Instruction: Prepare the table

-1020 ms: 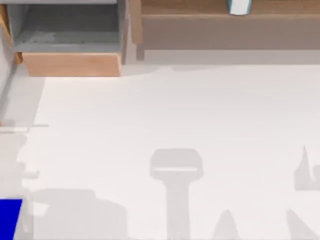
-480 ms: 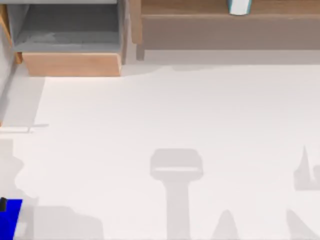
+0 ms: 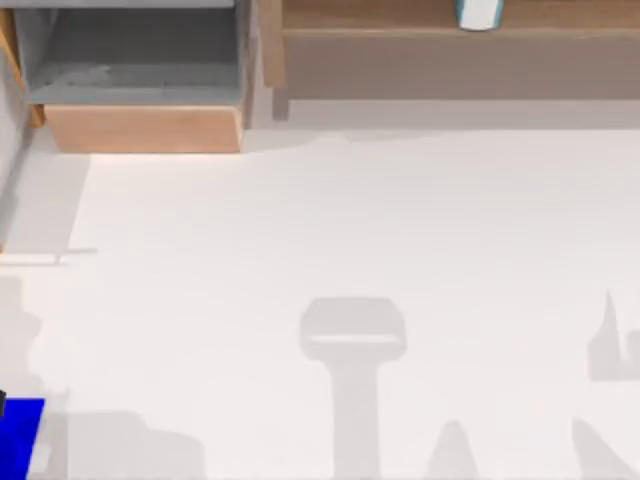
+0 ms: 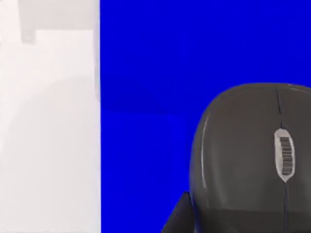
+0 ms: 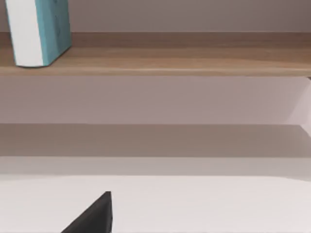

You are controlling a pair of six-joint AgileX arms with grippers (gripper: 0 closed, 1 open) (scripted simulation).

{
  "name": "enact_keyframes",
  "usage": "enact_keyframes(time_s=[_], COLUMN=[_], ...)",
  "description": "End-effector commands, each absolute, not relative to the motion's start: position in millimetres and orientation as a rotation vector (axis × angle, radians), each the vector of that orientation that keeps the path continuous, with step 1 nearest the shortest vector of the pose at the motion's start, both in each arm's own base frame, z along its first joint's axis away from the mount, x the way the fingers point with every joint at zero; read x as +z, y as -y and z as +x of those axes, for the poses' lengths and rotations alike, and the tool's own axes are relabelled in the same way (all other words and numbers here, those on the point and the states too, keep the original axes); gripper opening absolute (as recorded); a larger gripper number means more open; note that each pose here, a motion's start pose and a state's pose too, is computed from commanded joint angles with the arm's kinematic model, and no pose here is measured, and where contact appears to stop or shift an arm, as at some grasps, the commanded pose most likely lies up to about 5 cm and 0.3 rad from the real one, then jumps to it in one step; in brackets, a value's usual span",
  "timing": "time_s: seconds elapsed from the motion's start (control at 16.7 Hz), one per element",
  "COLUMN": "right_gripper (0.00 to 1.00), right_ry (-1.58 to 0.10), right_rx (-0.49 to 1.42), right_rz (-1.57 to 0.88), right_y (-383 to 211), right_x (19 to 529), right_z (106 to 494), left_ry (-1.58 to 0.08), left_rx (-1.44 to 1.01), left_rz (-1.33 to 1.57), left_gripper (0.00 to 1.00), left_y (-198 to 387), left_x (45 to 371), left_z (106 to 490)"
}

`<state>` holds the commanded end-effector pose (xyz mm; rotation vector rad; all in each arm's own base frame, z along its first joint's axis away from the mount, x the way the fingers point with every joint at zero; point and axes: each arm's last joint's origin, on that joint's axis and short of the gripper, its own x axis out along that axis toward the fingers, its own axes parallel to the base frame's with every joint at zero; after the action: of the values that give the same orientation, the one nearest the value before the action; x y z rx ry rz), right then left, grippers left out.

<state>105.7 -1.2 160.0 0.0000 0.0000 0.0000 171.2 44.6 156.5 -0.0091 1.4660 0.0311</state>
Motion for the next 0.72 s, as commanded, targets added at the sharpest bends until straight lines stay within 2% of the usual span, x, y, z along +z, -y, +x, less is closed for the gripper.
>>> enact_keyframes(time_s=[0.72], right_gripper=[1.0], right_ry=[0.0], right_rx=[0.0], right_rz=[0.0], right_y=[1.2], right_x=[160.0], right_z=[105.7], left_ry=[-1.344], left_rx=[0.162], left_rz=[-0.023], left_gripper=[0.0], left_y=[-64.8], left_x=[190.6], left_z=[174.8])
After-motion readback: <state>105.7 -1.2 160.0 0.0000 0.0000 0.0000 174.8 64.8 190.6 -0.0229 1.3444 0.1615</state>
